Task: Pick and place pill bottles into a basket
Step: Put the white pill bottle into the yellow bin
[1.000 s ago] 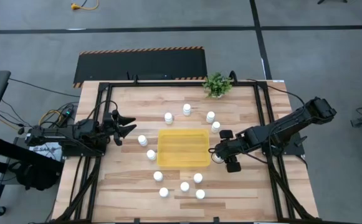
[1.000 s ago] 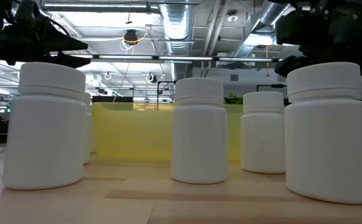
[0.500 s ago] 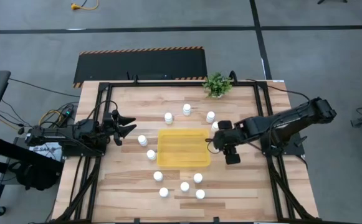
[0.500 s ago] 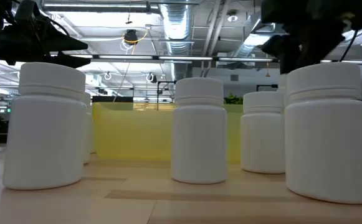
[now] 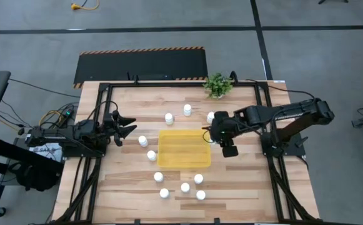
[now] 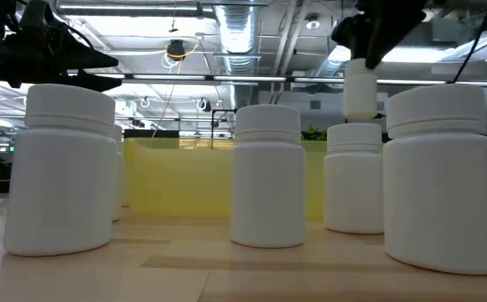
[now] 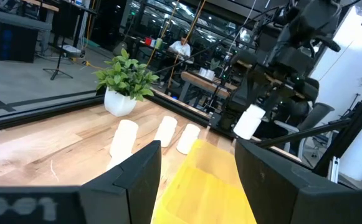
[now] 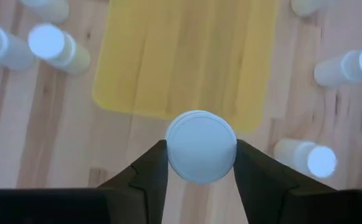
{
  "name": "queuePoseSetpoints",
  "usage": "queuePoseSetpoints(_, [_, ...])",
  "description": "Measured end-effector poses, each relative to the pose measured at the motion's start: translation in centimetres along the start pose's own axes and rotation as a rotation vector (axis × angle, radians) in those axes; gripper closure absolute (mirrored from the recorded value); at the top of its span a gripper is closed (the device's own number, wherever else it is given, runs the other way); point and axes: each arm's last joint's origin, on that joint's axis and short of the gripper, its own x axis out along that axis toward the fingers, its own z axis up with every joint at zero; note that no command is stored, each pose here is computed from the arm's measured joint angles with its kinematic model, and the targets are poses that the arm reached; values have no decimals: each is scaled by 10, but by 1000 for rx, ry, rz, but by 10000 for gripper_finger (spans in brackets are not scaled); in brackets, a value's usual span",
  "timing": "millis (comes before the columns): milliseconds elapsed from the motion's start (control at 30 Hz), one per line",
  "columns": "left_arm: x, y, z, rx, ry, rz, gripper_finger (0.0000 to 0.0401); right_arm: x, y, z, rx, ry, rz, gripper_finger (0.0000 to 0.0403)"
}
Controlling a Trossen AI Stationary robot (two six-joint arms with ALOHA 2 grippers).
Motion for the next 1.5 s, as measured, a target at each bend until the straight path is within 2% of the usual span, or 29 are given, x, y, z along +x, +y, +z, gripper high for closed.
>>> queuePoseSetpoints(200, [0,0,0,0,0,0,207,7,-6,27,-69,8,7,245])
queuePoseSetpoints(500, [0,0,0,0,0,0,207,16,-12,58,-127,-12,23,252])
queuePoseSetpoints(633, [0,0,0,0,0,0,207,24,-12,64,-144,-3,44,243])
queuePoseSetpoints(867, [0,0,0,0,0,0,207,43,-10,69,-147,28,78,255])
queuePoseSetpoints(1067, [0,0,0,0,-1,0,207,54,-11,79,-147,-31,66,243])
queuePoseSetpoints(1300, [0,0,0,0,0,0,207,71,-11,85,-153,-41,64,251])
queuePoseSetpoints(1500, [0,0,0,1,4,2,208,82,-12,92,-154,-78,59,244])
